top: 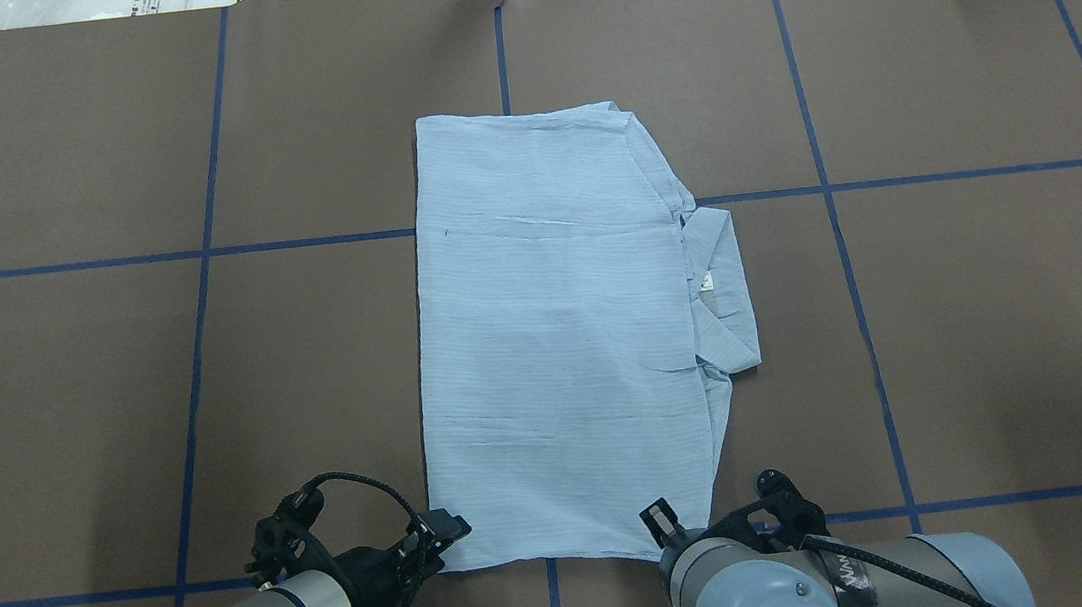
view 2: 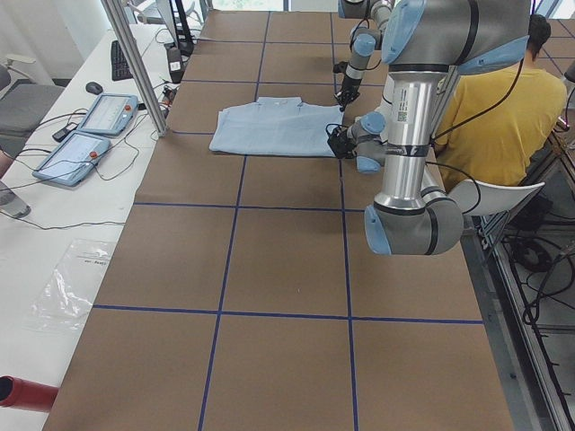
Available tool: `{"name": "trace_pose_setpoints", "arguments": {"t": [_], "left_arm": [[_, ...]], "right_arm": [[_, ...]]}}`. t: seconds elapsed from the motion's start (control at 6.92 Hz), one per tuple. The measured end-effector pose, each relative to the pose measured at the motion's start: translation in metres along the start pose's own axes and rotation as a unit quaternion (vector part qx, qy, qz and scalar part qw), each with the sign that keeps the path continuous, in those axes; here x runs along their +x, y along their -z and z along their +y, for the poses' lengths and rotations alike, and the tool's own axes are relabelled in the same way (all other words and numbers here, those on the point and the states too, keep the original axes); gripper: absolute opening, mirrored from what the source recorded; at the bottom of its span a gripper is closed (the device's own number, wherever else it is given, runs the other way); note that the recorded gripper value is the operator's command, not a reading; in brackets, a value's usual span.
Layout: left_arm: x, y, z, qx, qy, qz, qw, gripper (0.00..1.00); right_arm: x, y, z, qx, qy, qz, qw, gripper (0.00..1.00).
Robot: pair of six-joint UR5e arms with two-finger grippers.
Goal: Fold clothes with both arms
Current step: 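Grasp the near shirt edge with both grippers and lift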
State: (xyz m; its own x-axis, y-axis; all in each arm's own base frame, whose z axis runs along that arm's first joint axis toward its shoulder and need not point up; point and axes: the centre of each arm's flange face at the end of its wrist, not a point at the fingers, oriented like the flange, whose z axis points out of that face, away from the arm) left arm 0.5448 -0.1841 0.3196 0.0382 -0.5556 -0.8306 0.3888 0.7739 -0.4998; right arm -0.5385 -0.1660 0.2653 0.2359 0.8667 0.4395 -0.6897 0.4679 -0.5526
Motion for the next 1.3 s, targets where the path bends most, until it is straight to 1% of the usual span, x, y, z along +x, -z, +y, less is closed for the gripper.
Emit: {"name": "trace_pose_setpoints", "arguments": {"t": [0.29,0.43,0.58,0.87,1.01,1.3], "left_arm": [[0.0041,0.0024,0.001,0.002,0.001,0.0,1.0,0.6],[0.0049,0.0031,0.0011,0.008,-0.003,-0.008,0.9999,0.6],[0.0023,0.0018,0.0004,0.019,-0.01,-0.027,0.9994,0.61],[-0.0046,0.0028,0.0,0.027,-0.016,-0.048,0.9984,0.6],[-0.0044,0.0041,0.0011,0.026,-0.016,-0.049,0.9983,0.6],[-0.0038,0.0039,0.0049,0.023,-0.016,-0.049,0.9984,0.55]], "right_arm": [[-0.0003,0.0003,-0.0001,0.0,0.0,0.0,1.0,0.0],[-0.0003,0.0003,-0.0002,0.0,0.0,0.0,1.0,0.0],[-0.0003,0.0003,-0.0003,0.0,0.0,0.0,1.0,0.0],[-0.0003,0.0002,-0.0004,0.0,-0.001,0.0,1.0,0.0],[-0.0003,0.0002,-0.0004,0.0,-0.001,0.0,1.0,0.0],[-0.0001,0.0,-0.0007,0.001,0.0,-0.001,1.0,0.0]]}}
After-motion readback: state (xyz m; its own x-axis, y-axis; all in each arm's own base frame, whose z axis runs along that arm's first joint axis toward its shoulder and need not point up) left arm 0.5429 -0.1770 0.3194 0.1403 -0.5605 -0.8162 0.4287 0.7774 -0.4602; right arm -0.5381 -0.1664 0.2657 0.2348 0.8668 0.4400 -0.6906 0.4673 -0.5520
